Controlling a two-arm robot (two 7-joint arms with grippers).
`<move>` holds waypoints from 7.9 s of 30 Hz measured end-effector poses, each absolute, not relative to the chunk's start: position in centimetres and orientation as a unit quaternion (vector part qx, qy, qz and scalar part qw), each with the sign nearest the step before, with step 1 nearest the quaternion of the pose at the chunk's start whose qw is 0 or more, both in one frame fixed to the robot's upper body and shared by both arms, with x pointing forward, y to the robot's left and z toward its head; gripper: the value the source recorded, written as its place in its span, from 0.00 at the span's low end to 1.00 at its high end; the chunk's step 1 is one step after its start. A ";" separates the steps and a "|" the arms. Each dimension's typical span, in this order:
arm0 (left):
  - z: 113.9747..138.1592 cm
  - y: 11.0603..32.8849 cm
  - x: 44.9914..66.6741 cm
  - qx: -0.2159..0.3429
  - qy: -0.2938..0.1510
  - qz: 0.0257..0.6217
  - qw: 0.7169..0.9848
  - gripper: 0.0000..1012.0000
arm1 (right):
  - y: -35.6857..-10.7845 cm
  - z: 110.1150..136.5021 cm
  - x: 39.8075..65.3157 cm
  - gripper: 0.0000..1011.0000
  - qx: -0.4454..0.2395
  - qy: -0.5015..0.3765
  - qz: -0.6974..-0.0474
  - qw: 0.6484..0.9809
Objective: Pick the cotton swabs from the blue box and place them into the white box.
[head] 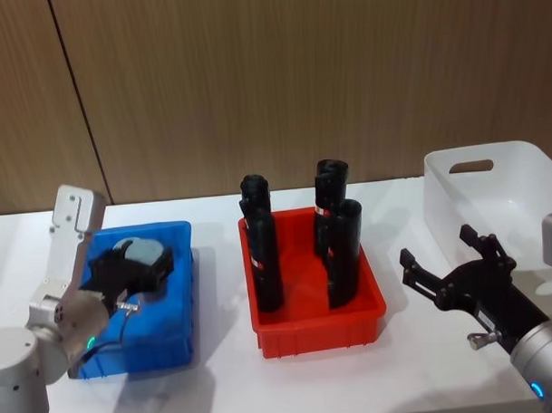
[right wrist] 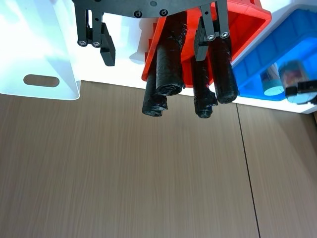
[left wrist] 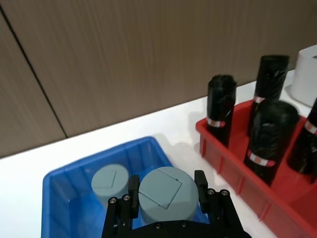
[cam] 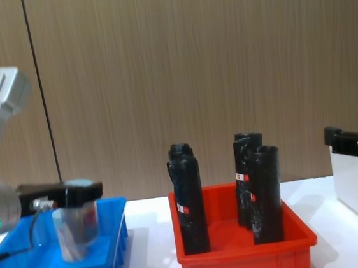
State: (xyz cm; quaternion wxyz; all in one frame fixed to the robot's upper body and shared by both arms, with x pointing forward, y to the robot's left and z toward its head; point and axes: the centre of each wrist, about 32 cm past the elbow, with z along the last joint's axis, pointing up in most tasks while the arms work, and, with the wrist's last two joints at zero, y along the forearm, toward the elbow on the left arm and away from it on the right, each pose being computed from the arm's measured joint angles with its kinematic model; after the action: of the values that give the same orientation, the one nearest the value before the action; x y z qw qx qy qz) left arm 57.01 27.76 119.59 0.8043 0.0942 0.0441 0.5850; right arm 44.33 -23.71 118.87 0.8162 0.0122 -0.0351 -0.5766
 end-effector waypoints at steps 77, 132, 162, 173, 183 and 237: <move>128.3 16.1 63.9 0.000 0.055 0.230 0.972 0.66 | -23.8 119.5 45.6 0.99 -0.013 -0.020 -0.534 0.845; 128.4 15.9 64.1 -0.001 0.057 0.223 0.973 0.66 | -23.3 122.0 52.2 0.99 -0.038 -0.046 -0.503 0.862; 128.4 15.8 64.1 -0.001 0.056 0.223 0.973 0.81 | -22.6 123.0 51.8 0.64 -0.038 -0.064 -0.481 0.874; 128.4 15.9 64.1 -0.001 0.057 0.224 0.973 0.99 | -22.6 123.0 51.7 0.64 -0.039 -0.065 -0.481 0.873; 128.4 15.9 64.1 -0.001 0.057 0.224 0.973 0.99 | -22.8 122.8 51.7 0.64 -0.038 -0.062 -0.491 0.868; 128.4 15.8 64.1 -0.001 0.057 0.223 0.973 0.99 | -36.0 117.8 57.3 0.64 -0.075 0.017 -0.705 0.705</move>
State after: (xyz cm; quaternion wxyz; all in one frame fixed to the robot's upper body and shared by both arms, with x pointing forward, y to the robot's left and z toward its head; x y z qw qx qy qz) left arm 64.08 15.85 128.39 0.9731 -0.0007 0.0566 0.2235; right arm 57.31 -35.99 117.79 0.7054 -0.0753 0.0172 -0.7045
